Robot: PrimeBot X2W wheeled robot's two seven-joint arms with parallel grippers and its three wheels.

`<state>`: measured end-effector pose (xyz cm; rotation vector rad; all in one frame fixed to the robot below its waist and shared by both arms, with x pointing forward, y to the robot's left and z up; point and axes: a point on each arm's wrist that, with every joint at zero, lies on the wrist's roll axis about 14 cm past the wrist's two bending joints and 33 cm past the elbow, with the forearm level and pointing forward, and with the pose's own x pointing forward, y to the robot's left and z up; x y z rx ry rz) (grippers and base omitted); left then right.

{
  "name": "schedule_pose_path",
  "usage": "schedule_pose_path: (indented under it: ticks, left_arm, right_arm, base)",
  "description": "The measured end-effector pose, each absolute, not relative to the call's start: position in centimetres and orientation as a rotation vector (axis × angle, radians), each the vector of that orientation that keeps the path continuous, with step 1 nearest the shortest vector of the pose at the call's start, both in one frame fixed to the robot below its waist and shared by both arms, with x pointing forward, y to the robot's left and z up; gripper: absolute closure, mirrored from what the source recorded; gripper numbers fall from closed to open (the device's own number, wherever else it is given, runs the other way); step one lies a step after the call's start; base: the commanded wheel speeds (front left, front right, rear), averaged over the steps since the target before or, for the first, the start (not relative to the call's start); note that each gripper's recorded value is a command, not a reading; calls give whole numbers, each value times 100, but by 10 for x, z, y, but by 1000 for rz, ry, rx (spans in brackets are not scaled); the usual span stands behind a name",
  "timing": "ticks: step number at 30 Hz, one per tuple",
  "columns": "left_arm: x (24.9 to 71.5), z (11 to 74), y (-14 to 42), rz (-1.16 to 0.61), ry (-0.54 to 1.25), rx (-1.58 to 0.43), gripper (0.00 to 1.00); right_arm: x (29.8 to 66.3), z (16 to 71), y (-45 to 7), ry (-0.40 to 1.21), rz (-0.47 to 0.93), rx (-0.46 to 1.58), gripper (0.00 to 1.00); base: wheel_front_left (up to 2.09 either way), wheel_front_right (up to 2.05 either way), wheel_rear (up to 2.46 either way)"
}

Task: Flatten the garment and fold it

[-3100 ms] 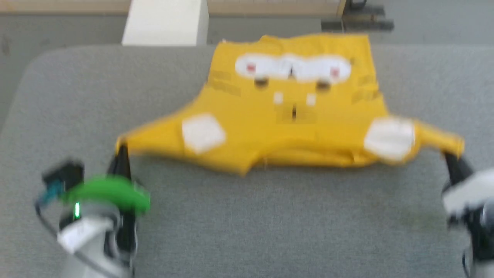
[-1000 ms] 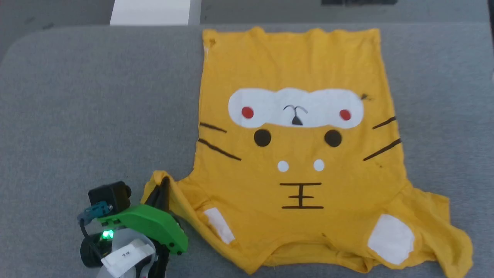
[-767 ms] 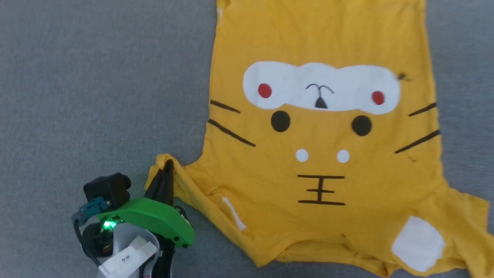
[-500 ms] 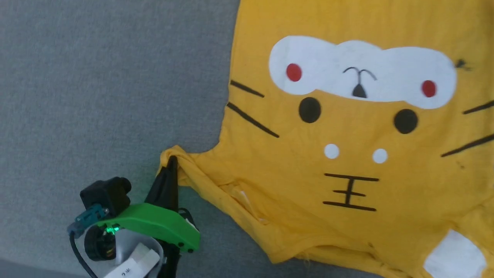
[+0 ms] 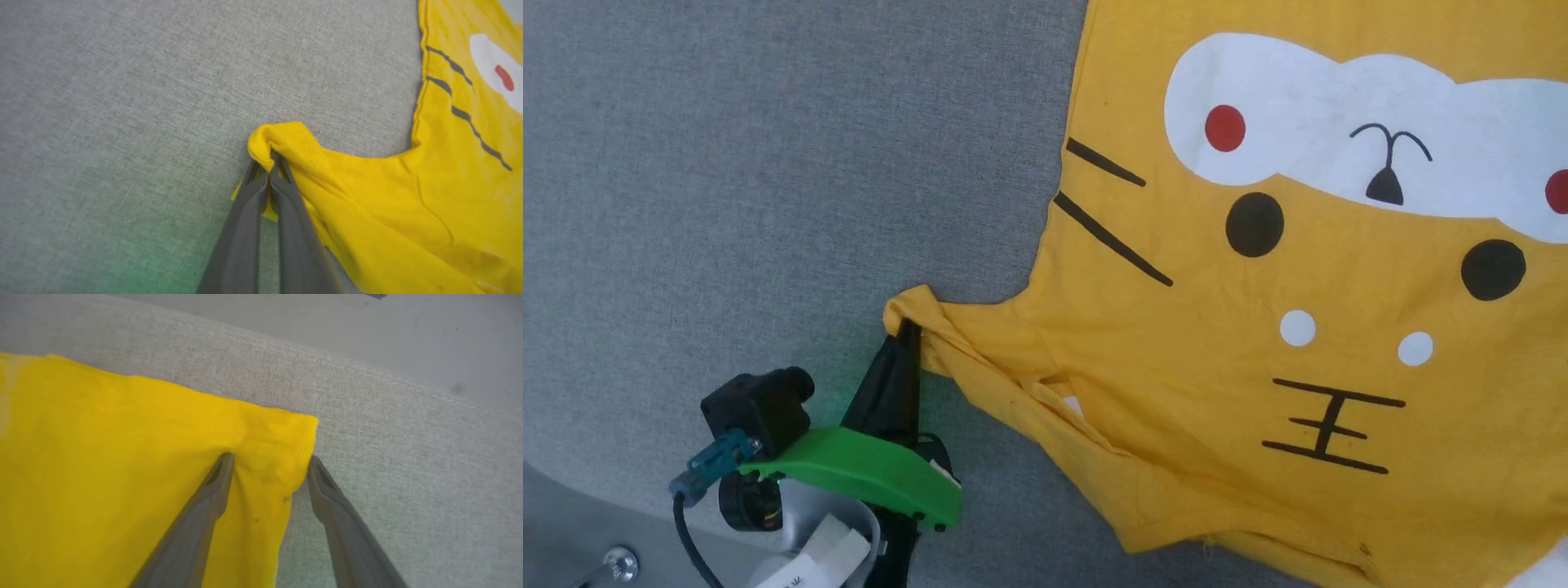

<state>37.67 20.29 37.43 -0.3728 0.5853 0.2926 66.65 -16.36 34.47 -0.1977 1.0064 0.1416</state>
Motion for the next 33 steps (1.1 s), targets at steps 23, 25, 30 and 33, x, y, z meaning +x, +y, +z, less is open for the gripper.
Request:
schedule_pose_path:
  ticks: [23,25,30,33]
  left_arm:
    - [371,416,183,148,530,-378,100]
    - [376,423,173,114,513,-386,100]
    - [375,433,147,27,499,-396,100]
    - [374,441,138,-5,484,-403,100]
  right_arm:
    - [513,457,-248,743,104,-166,100]
    - [466,439,-260,813,78,-136,100]
    - [322,375,-232,1035,59,114,100]
    - [286,362,-212,1072,53,219,100]
  base:
    - [0,0,0]
    - [0,0,0]
    - [0,0,0]
    - [0,0,0]
